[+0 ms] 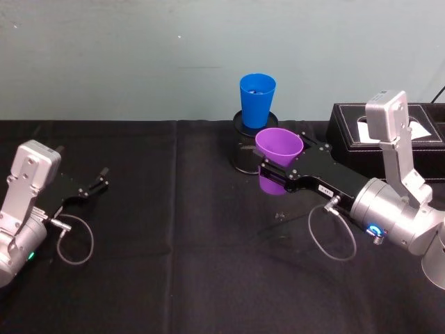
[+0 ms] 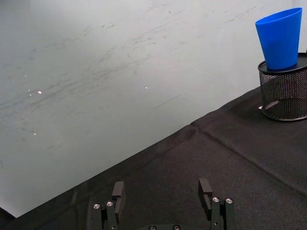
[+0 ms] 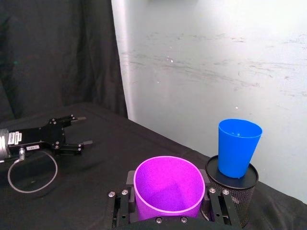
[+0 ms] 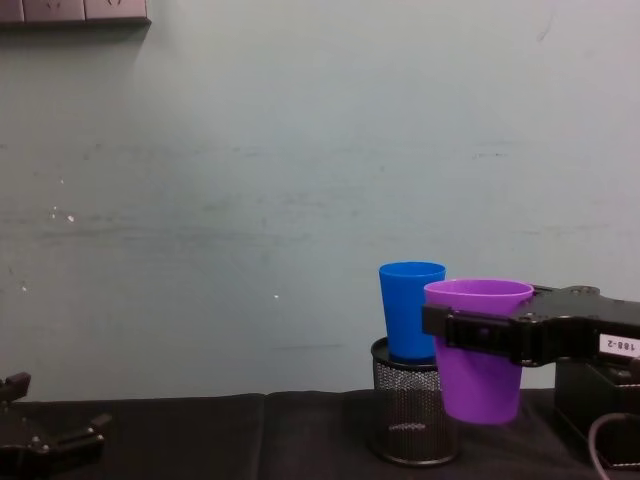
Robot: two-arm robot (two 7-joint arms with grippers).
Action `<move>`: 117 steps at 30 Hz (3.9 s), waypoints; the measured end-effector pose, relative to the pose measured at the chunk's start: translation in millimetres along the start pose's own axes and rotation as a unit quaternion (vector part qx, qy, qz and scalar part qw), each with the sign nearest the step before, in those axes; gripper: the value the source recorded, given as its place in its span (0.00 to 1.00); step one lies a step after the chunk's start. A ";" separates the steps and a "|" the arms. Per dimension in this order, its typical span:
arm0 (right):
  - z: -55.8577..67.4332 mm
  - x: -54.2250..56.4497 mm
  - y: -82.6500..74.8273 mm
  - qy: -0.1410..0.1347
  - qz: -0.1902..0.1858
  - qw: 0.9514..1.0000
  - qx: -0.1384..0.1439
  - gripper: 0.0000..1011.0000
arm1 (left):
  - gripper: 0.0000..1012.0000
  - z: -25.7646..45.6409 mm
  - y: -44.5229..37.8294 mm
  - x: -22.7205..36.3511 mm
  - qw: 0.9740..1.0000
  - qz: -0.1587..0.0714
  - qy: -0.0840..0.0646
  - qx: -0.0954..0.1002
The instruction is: Pick up one cup with a gripper and tap it against the other cup.
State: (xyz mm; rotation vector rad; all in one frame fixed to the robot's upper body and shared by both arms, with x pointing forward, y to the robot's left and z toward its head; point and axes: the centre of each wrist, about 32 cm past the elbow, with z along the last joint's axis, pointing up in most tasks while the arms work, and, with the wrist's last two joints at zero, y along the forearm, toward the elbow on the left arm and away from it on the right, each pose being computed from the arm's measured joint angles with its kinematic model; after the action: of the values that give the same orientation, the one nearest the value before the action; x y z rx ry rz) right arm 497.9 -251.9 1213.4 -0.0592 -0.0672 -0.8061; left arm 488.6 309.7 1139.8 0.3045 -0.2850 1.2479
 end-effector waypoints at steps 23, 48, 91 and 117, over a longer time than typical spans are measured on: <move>0.0 0.0 0.0 0.000 0.000 1.000 0.000 0.74 | 0.99 0.0 0.0 0.0 1.000 0.000 0.000 0.000; 0.0 0.0 0.0 0.000 0.000 1.000 0.000 0.74 | 0.99 0.0 0.0 0.0 1.000 0.000 0.000 0.000; 0.0 0.0 0.0 0.000 0.000 1.000 0.000 0.74 | 0.99 0.0 0.0 0.0 1.000 0.000 0.000 0.000; 0.0 0.0 0.0 0.000 0.000 1.000 0.000 0.74 | 0.99 0.0 0.0 0.0 1.000 0.000 0.000 0.000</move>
State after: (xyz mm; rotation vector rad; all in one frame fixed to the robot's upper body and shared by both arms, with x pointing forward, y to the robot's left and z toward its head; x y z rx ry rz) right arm 497.9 -251.9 1213.5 -0.0592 -0.0674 -0.8060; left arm 488.6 309.7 1139.8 0.3045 -0.2850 1.2480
